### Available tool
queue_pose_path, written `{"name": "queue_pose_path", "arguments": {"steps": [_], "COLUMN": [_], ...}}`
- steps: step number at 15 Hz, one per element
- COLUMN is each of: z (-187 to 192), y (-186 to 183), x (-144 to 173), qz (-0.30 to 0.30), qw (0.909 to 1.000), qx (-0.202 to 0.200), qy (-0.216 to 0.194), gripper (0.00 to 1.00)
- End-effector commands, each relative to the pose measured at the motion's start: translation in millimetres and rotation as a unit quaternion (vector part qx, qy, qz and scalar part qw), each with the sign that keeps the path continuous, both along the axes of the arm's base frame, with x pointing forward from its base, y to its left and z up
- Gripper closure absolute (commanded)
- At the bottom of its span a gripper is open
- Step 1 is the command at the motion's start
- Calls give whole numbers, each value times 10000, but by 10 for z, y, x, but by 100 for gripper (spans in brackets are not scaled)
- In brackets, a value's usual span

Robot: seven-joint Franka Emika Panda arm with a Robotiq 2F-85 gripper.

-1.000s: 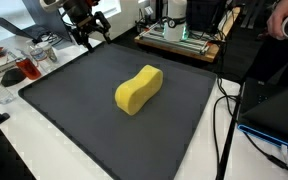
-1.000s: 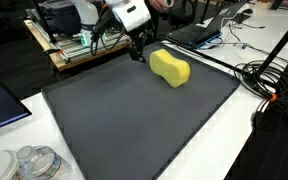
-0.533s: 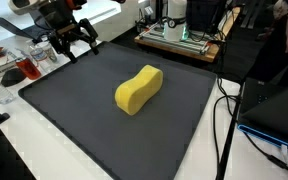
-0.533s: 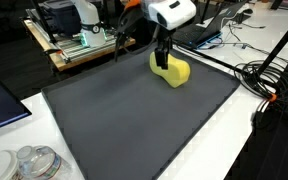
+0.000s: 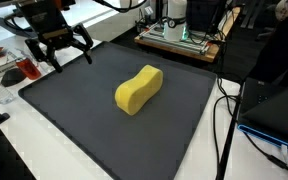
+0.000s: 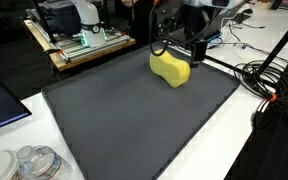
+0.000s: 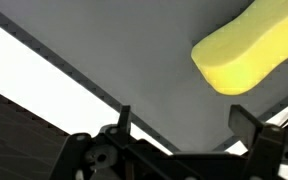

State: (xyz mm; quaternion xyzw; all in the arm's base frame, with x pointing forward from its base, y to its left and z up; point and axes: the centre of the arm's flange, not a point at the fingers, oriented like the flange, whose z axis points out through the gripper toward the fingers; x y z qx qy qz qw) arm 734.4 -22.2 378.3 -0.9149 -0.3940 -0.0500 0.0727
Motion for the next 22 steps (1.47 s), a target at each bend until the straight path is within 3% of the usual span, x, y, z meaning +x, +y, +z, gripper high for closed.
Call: {"name": "queue_pose_path", "arguments": {"steps": [1, 8, 12, 15, 19, 22], "z": [102, 129, 111, 105, 116, 41], "y": [390, 1219, 1566, 1694, 1629, 1511], "x": [254, 32, -292, -547, -940, -1185], "qz": [641, 1658, 597, -223, -1236, -2008], "qw": [9978, 9859, 9982, 9995, 9917, 9787], "qx": [-42, 193, 1, -82, -323, -428], "qy": [-165, -117, 112, 187, 120, 88], "gripper": [0, 0, 0, 0, 0, 0]}}
